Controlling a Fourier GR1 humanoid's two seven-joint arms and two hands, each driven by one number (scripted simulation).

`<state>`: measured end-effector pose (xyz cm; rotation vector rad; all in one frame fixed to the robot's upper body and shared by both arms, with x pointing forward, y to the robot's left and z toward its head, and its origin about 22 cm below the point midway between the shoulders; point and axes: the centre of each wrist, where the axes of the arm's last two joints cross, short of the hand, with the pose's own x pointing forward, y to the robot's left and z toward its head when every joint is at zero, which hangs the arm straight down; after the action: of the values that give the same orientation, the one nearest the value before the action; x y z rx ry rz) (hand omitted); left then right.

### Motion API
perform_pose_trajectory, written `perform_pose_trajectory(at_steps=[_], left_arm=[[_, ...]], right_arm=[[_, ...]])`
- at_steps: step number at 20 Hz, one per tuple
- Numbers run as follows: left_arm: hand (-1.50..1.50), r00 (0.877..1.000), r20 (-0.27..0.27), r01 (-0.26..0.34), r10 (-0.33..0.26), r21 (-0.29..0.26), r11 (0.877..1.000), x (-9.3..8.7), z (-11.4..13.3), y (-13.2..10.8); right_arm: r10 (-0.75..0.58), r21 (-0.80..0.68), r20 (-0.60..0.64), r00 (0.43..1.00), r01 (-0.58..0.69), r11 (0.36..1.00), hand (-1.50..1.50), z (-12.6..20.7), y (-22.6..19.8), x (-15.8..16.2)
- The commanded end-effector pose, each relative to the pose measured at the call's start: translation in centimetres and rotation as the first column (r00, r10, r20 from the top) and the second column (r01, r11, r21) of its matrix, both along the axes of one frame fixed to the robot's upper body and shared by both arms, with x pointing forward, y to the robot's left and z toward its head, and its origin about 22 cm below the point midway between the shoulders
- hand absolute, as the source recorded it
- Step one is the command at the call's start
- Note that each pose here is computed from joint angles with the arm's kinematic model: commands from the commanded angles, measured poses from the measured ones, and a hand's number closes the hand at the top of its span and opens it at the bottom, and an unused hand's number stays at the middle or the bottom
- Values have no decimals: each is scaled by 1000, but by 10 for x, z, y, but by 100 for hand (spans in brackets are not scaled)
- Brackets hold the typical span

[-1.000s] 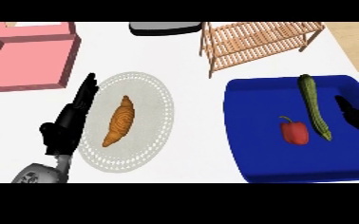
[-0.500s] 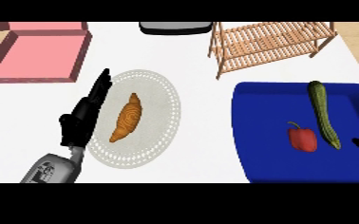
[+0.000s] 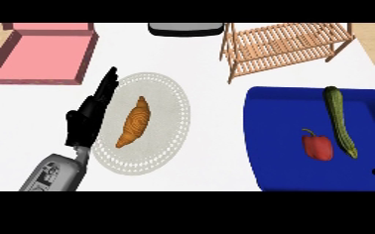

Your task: Pick the bell pepper from the tray and place it in the tiered shelf

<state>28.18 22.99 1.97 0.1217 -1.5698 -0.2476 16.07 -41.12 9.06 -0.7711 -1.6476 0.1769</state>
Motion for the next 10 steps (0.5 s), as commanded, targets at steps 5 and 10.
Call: perform_pose_trajectory(at_steps=[5, 10], left_arm=[[0, 1000, 1, 17, -17, -8, 1000, 10, 1, -7], [0, 1000, -8, 3, -3, -15, 1000, -3, -8, -3]], right_arm=[[23, -246, -347, 938, -114, 962, -150, 42, 40, -7], [-118, -403, -452, 884, -85, 911, -150, 74, 60, -11]])
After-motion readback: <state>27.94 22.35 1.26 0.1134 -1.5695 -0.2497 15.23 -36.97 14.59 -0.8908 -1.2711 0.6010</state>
